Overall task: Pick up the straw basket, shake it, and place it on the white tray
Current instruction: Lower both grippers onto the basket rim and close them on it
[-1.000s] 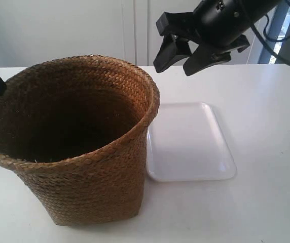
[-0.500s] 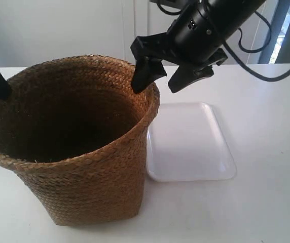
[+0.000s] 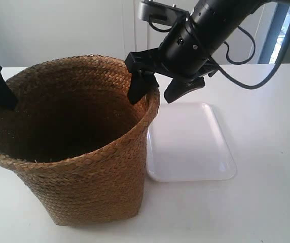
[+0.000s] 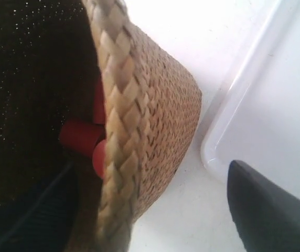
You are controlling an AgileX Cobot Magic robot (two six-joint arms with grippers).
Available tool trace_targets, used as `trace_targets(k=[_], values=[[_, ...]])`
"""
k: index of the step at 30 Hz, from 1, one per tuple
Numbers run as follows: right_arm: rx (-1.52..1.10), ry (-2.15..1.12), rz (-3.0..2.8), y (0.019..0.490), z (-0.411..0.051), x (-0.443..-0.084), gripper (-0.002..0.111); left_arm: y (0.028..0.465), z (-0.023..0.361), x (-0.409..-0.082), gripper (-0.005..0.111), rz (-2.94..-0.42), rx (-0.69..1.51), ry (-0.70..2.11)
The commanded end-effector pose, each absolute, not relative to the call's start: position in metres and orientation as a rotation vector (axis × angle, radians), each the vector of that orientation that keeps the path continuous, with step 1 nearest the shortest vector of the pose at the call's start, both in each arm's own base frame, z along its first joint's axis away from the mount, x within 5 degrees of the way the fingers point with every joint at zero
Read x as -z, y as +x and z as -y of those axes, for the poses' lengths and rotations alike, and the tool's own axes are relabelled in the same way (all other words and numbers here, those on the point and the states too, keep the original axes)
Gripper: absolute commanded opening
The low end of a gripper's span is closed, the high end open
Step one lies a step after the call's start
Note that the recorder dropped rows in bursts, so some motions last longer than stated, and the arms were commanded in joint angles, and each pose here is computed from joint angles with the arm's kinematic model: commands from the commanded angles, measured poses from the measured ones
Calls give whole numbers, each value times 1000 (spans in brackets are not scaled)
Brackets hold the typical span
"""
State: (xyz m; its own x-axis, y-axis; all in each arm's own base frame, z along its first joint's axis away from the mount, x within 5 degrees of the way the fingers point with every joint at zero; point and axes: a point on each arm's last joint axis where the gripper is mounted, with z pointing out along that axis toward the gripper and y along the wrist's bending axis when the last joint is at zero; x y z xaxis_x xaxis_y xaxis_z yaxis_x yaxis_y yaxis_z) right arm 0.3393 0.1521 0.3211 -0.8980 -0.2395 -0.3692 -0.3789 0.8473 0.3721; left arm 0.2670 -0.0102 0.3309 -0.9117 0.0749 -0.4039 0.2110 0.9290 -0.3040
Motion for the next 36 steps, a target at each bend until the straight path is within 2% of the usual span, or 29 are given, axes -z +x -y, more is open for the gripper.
trace_targets(k=[1,10,18,28,36], values=[[-642,-467,-2696,340,-153,-323,73,266,11,-331,70,-2681,494,218],[-838,-404,-2654,338,-163,-330,73,268,11,-332,70,-2665,492,193],[-825,-385,-2629,341,-163,-331,68,271,14,-335,70,-2620,546,161],[-822,-408,-2612,341,-163,-332,68,267,18,-335,70,-2649,622,140],[-550,-452,-2679,333,-155,-332,73,259,19,-332,70,-2724,640,232]])
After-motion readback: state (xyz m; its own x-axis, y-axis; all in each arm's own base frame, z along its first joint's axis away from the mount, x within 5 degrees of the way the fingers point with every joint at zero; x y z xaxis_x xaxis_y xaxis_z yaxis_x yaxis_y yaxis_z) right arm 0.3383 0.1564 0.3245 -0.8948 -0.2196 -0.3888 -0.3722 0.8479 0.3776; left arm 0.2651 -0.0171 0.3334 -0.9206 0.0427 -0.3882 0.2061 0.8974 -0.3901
